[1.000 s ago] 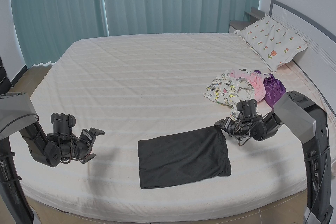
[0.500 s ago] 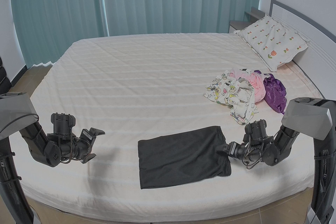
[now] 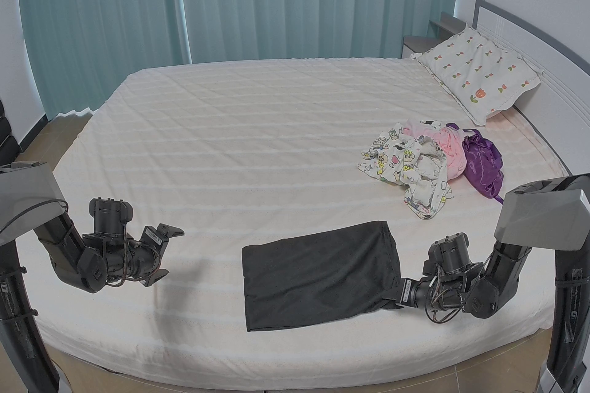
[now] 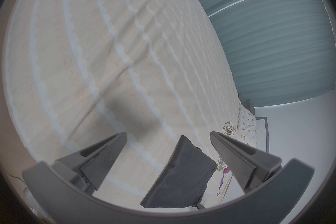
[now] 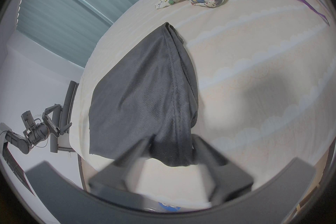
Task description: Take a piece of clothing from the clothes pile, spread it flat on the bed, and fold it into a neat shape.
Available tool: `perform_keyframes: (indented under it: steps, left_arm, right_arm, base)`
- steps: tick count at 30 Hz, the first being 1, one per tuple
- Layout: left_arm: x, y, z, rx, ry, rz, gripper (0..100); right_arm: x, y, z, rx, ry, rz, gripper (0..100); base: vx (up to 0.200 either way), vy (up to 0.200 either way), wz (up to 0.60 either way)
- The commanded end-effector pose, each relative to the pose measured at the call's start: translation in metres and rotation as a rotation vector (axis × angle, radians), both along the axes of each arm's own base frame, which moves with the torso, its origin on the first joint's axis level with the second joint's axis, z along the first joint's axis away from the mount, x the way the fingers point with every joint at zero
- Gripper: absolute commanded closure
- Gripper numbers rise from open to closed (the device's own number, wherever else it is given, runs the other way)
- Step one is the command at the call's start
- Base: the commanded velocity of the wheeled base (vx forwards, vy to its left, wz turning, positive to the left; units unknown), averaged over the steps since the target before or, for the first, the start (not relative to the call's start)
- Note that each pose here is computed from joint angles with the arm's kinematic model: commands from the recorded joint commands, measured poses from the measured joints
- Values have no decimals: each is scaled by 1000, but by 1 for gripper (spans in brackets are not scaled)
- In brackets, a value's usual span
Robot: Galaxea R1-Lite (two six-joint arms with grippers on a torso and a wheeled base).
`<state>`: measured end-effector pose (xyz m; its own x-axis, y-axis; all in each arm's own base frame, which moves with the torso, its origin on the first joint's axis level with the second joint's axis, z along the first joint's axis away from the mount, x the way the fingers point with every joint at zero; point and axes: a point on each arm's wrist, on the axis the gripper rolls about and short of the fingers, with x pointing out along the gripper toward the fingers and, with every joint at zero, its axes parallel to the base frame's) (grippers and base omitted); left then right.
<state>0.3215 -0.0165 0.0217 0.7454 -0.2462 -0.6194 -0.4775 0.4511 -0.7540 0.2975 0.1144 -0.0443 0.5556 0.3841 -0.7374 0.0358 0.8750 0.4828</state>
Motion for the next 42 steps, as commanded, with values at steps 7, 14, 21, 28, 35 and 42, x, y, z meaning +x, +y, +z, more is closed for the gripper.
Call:
perform_keyframes:
  steps: [7,14,21,28,35,42]
  left_arm:
    - [0,0,-1,0,3,0,0]
    - [0,0,-1,0,3,0,0]
    - [-1,0,-1,1,4,-1,0]
    - [-6,-31,3,19,-8,-91,0]
    - [-13,-77,0,114,-26,-222,0]
    - [-21,-99,0,124,-12,-290,0]
  right_arm:
    - [-17,-7,1,-35,23,26,100]
    - [-20,-10,4,-44,17,32,100]
    - [-21,-10,0,-51,30,38,0]
    - [-21,-14,14,-16,-18,2,0]
    - [-22,-21,12,80,-45,-111,0]
    - [-24,-28,9,131,-57,-171,0]
  base:
    - [0,0,0]
    - [0,0,0]
    - [0,0,0]
    - [0,0,0]
    - [0,0,0]
    - [0,-86,0]
